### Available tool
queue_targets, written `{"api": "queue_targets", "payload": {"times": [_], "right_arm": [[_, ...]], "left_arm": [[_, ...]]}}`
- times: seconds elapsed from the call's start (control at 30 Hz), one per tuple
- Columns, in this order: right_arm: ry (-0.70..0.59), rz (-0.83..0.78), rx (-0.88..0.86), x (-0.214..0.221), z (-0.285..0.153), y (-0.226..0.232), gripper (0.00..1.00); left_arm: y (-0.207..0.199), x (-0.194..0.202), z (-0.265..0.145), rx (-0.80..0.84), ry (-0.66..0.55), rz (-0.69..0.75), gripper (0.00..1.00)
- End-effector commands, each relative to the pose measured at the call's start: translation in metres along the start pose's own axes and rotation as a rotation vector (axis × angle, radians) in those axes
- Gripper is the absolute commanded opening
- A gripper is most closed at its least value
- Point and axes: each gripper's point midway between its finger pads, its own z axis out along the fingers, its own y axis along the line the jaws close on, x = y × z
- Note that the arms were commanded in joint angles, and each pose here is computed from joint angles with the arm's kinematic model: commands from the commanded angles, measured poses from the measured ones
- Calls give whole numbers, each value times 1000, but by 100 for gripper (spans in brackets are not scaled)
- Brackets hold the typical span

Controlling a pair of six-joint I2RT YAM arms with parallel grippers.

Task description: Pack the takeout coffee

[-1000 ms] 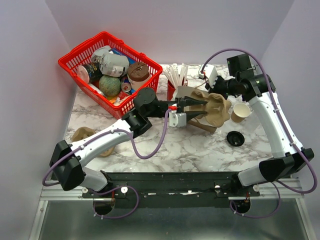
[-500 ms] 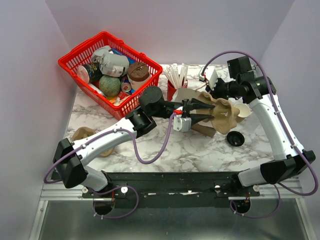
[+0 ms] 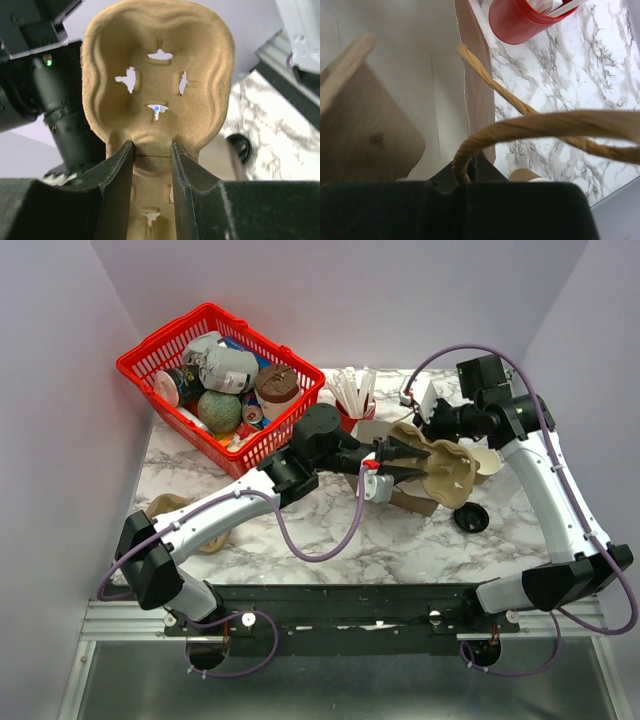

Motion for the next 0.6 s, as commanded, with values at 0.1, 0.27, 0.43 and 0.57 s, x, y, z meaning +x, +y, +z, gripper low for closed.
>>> {"api": "queue_targets", "payload": {"times": [0.1, 0.27, 0.43, 0.57], "right_arm": [[-19, -20, -26, 3, -11, 20, 1], [-51, -23, -25, -6, -16, 21, 0], [-52, -42, -23, -7, -18, 20, 1], [-39, -63, -35, -2, -17, 26, 1]], "left_arm": [[-21, 39, -30, 98, 181, -45, 0], [-32, 51, -35, 128, 225, -109, 0], [-32, 74, -38, 115, 317, -116, 0], [-35, 90, -42, 136, 396, -143, 0]]}}
